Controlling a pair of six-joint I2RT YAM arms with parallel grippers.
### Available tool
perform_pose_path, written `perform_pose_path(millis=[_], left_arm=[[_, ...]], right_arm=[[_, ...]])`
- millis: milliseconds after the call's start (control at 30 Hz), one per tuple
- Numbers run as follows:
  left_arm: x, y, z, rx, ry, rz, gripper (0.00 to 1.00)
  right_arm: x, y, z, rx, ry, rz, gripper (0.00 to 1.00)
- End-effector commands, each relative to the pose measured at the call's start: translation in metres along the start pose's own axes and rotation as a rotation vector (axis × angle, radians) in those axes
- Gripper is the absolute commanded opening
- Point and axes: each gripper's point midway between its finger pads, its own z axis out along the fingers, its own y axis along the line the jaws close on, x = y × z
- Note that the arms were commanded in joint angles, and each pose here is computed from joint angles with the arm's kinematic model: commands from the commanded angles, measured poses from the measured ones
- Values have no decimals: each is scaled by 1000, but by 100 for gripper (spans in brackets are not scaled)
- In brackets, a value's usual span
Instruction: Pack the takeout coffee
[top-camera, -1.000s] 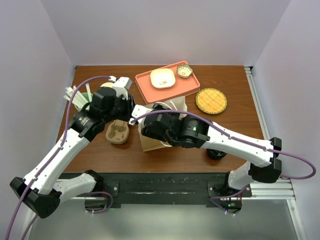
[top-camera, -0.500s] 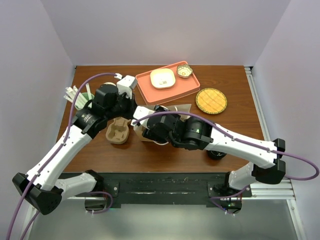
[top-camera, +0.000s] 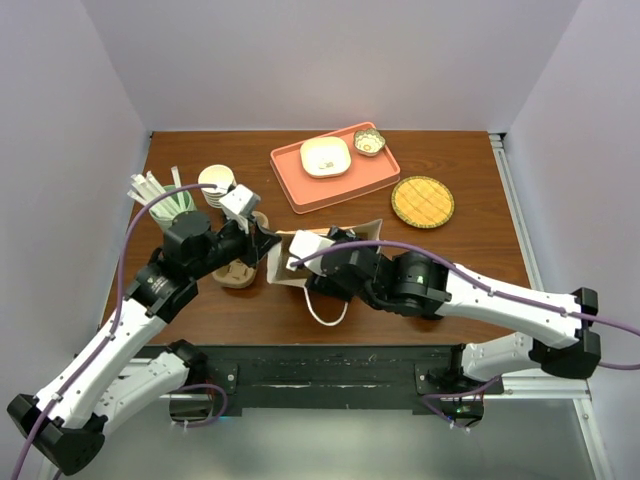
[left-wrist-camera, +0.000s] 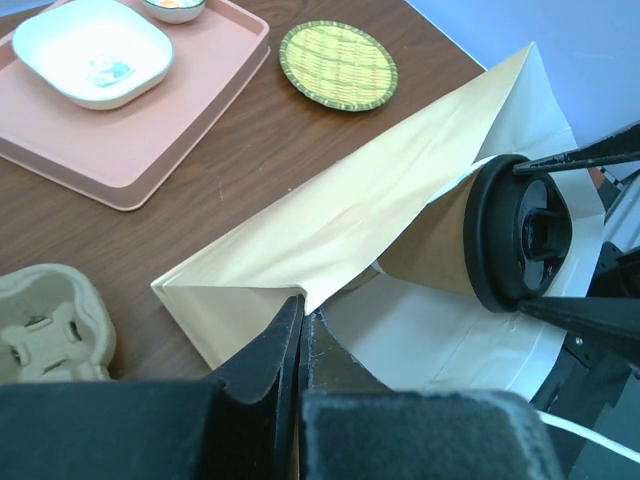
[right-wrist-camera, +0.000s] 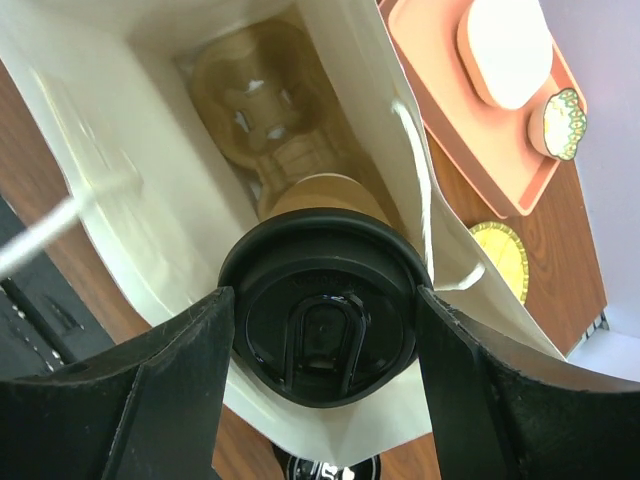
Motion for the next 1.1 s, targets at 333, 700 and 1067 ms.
perform_pose_path(millis=[333,700,1067], left_arm=[[-3,-14,-1,87,-61,47,0],[15,-23,-9,137,-21,3,3],[18,-24,-13,136,-17,-8,2]], right_arm=[[8,10,8,4,-26,-139,51],[-5,26,30,2,-35,-183,51],[2,32,46,22,6,-247,52]])
